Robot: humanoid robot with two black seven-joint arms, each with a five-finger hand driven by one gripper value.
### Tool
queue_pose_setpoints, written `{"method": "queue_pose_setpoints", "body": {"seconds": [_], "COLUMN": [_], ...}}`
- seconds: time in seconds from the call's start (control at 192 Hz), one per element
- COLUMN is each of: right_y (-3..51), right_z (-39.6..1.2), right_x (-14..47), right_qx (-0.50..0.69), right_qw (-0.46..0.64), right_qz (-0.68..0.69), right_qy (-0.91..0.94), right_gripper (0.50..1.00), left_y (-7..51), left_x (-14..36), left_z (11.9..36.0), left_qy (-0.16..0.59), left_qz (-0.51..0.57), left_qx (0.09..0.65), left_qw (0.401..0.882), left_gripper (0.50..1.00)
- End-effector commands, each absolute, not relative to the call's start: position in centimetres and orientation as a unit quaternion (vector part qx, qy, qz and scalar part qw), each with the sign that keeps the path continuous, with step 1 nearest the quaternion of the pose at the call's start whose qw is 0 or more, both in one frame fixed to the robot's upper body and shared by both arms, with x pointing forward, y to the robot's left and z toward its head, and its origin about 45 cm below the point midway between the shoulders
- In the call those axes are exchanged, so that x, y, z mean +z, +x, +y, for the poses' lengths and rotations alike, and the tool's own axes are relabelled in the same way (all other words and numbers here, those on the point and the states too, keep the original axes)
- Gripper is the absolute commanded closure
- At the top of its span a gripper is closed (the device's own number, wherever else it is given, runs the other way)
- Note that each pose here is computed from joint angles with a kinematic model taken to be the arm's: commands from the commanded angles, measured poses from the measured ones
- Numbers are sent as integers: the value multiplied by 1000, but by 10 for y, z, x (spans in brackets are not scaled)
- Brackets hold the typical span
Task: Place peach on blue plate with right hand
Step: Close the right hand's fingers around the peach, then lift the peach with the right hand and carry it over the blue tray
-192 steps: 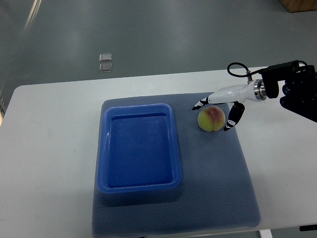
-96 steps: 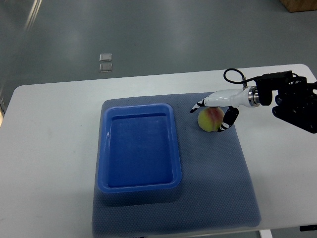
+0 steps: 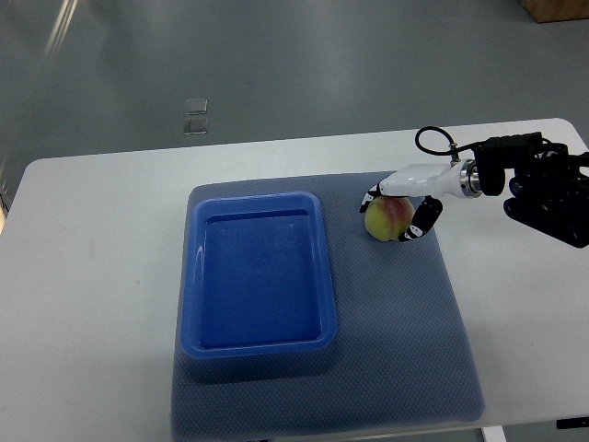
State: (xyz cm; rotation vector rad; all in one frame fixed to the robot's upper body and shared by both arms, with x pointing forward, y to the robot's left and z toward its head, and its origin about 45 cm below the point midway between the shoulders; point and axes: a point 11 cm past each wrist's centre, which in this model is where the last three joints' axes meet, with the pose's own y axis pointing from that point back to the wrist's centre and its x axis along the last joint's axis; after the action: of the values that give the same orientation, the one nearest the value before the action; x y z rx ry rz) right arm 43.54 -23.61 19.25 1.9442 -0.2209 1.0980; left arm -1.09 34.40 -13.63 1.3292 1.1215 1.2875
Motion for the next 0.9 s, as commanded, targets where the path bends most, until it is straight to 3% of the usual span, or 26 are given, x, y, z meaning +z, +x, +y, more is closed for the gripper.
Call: {"method": "queue_pose_setpoints", "body": {"seconds": [0.0,0.177,0.454,0.47,0.543,0.548,0.694,0.893], "right_y": [438,445,456,456,457,454,438,414], "right_z": [-235,-226,-167,-143,-135,-115,-63,-28], "right_x": [198,211,245,257,261,265,266,233], "right_qx": [443,457,504,514,516,517,519,501], "right_qw": [430,422,375,348,340,319,275,269], "right_qz": [-96,-98,-82,-85,-86,-84,-61,-37], "right_qy": [781,777,774,779,782,790,807,822], "right_gripper": [812,812,805,797,793,791,787,785], "left_y": [-11,-11,-11,-11,-11,-11,-11,-11], "left_x": [-136,-136,-136,-136,-136,-136,-136,-136], "left_z": [344,344,344,344,344,344,344,344], "left_qy": [542,542,542,542,542,542,542,542], "left_qz": [458,458,458,458,458,458,458,458], "left_qx": [525,525,525,525,525,525,525,525], "left_qw": [470,470,470,470,470,470,470,470], "left_gripper": [500,500,500,500,500,500,500,500]}}
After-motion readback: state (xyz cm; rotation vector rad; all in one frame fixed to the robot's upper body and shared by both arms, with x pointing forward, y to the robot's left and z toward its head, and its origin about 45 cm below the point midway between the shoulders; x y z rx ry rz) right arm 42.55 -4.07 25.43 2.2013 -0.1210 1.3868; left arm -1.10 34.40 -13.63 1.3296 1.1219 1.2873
